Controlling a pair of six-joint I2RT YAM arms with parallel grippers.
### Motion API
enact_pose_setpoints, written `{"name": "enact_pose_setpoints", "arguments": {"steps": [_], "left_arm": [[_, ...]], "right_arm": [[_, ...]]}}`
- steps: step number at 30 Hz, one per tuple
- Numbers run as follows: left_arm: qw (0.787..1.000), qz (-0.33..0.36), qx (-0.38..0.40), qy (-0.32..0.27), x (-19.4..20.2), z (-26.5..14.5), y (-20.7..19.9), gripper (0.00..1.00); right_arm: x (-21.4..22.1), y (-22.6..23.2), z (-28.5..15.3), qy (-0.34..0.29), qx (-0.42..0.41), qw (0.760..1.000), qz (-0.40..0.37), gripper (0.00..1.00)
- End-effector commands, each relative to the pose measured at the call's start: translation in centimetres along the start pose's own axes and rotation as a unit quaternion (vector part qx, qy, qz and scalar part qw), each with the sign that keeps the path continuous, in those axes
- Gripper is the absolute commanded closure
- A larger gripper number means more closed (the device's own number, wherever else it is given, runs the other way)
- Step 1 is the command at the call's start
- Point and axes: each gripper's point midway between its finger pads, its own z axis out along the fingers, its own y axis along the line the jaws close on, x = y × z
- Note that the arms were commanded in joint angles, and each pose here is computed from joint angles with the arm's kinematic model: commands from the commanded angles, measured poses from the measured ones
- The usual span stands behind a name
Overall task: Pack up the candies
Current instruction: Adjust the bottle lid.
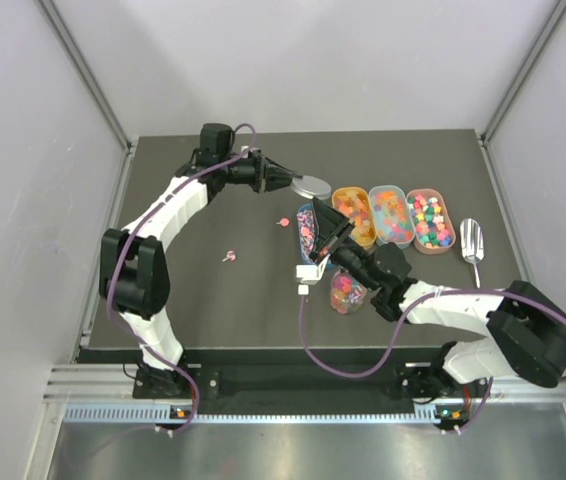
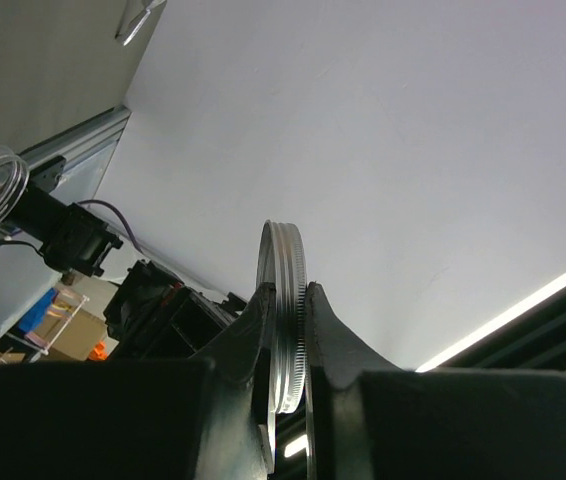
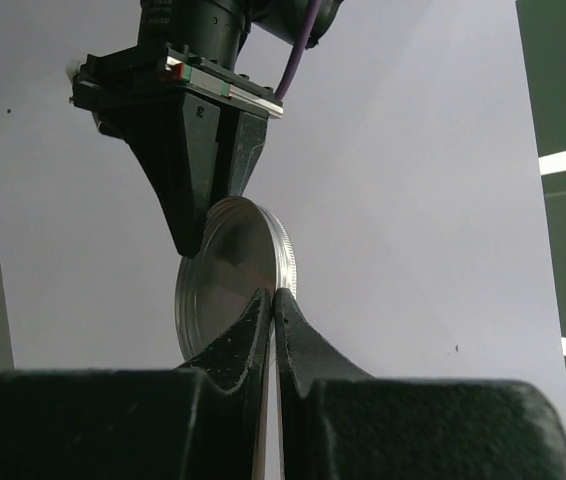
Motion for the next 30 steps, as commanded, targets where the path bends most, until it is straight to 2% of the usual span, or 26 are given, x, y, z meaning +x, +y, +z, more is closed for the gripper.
{"name": "enact_pose_setpoints", "arguments": {"steps": [1,6,7,8,11,13,19,21,22,23,24,25,26,27,28,29,30], "left_arm": [[0.997,0.068,0.036,0.004,2.8,-1.7,-2.5,1.00],[0.995,0.084,0.047,0.006,3.1,-2.1,-3.1,1.00],[0.995,0.084,0.048,0.004,3.0,-2.1,-3.1,1.00],[0.995,0.083,0.048,0.002,2.9,-2.2,-3.1,1.00],[0.995,0.083,0.051,-0.003,2.3,-2.6,-3.1,1.00],[0.995,0.088,0.056,-0.007,2.0,-2.9,-3.3,1.00],[0.993,0.099,0.062,-0.018,1.1,-3.2,-2.8,1.00],[0.993,0.101,0.063,-0.019,0.8,-3.1,-2.4,1.00],[0.989,0.125,0.075,-0.019,0.7,-3.1,-2.4,1.00],[0.987,0.137,0.079,-0.020,0.7,-3.1,-2.3,1.00],[0.985,0.150,0.083,-0.021,0.7,-3.1,-2.2,1.00],[0.982,0.164,0.085,-0.021,0.8,-3.0,-2.0,1.00],[0.976,0.193,0.096,-0.018,1.3,-3.0,-2.4,1.00],[0.974,0.205,0.100,-0.017,1.4,-2.9,-2.5,1.00],[0.967,0.231,0.107,-0.014,1.8,-2.9,-2.6,1.00],[0.960,0.253,0.115,-0.009,2.5,-2.8,-2.9,1.00],[0.957,0.264,0.117,-0.002,2.9,-2.7,-2.8,1.00]], "right_arm": [[-0.6,0.4,-0.1,-0.005,-0.015,1.000,0.000,1.00],[-0.4,0.8,-0.5,-0.001,-0.024,1.000,-0.004,1.00],[-0.4,0.8,-0.5,0.000,-0.026,1.000,-0.006,0.95],[-0.4,0.9,-0.6,-0.001,-0.027,1.000,-0.010,0.77],[0.0,0.6,-0.9,0.011,-0.026,1.000,-0.008,0.47],[0.3,0.7,-1.2,0.019,-0.030,0.999,-0.003,0.39],[1.1,0.7,-3.9,0.042,-0.053,0.998,0.021,0.38],[1.9,-0.2,-5.0,0.067,-0.061,0.992,0.083,0.38],[2.6,-0.9,-5.2,0.086,-0.060,0.987,0.119,0.38],[3.9,0.7,-6.3,0.126,-0.102,0.966,0.202,0.39],[5.0,-2.8,-5.3,0.139,-0.077,0.953,0.259,0.39],[6.4,-3.0,-5.5,0.161,-0.076,0.912,0.369,0.39],[6.4,0.5,-6.8,0.194,-0.169,0.872,0.416,0.39],[6.7,-3.4,-5.6,0.179,-0.160,0.858,0.454,0.39],[5.7,-3.3,-5.4,0.164,-0.193,0.828,0.500,0.37],[5.8,-3.1,-5.8,0.184,-0.249,0.801,0.512,0.36],[5.2,-3.0,-5.9,0.181,-0.285,0.788,0.515,0.37]]}}
